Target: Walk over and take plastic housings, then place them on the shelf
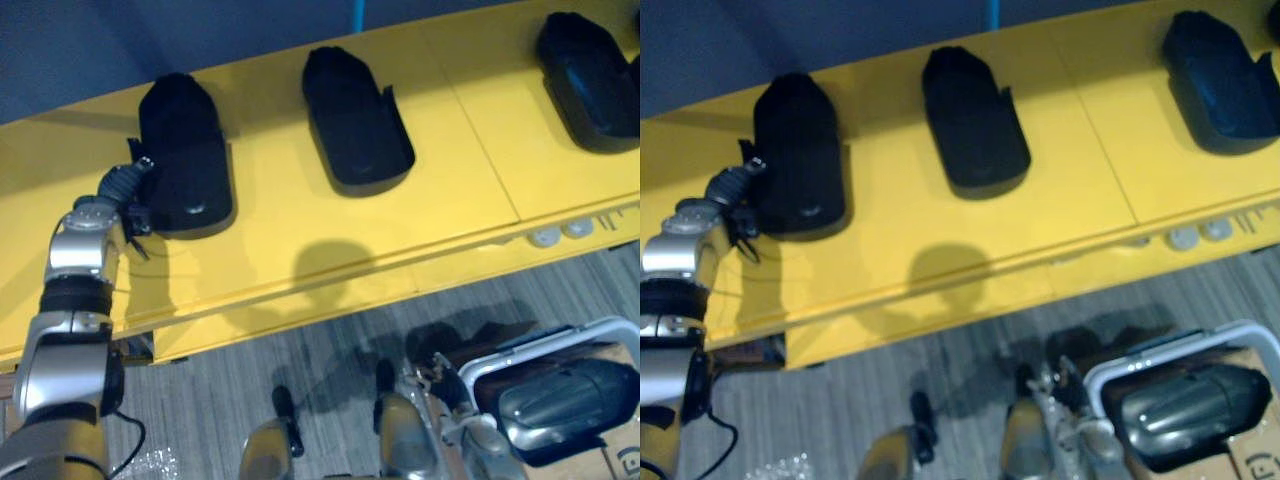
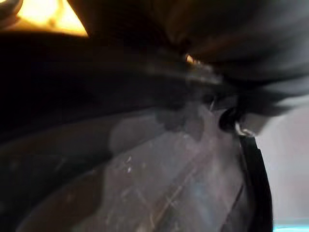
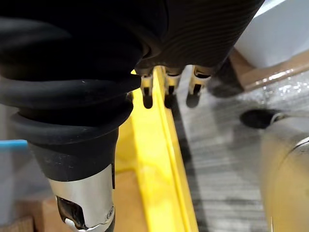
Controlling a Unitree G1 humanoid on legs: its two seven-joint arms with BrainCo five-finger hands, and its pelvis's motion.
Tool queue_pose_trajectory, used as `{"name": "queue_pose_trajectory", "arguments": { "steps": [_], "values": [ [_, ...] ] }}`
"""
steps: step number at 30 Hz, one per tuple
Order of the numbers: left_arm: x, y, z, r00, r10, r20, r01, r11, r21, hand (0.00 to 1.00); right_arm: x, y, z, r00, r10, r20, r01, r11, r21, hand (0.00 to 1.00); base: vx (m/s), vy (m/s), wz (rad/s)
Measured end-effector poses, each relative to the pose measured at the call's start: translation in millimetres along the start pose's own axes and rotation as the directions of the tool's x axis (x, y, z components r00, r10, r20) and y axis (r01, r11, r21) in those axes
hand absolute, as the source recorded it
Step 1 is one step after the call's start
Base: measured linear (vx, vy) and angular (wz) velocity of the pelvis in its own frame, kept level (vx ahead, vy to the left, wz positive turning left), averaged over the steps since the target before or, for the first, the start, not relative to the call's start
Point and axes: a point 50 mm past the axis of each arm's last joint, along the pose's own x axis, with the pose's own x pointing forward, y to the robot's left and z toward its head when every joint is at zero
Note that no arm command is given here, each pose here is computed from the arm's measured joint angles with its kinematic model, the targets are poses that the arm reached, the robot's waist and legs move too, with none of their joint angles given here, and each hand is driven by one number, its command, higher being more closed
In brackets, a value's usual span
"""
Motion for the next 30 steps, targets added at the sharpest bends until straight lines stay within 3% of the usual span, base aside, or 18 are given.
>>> {"name": "queue_pose_trajectory", "arguments": {
  "steps": [21, 27, 30],
  "values": [
    [-2.8, -9.5, -2.7, 0.994, -0.108, 0.012, 0.108, 0.991, -0.082, 0.00, -2.6, -0.1, -7.0, 1.000, -0.005, -0.025, 0.005, 1.000, 0.004, 0.00, 0.00, 0.001, 0.02],
    [-5.2, -6.9, -28.1, 0.993, -0.095, -0.069, 0.086, 0.989, -0.121, 0.00, -6.9, -0.8, -13.2, 0.999, -0.006, -0.046, 0.006, 1.000, -0.003, 0.00, 0.01, 0.002, 0.00],
    [-4.4, -5.1, -37.3, 0.997, -0.011, -0.075, -0.001, 0.987, -0.159, 0.00, -9.0, -1.2, -17.1, 0.998, -0.006, -0.062, 0.005, 1.000, -0.019, 0.00, 0.00, 0.000, 0.00]
  ]
}}
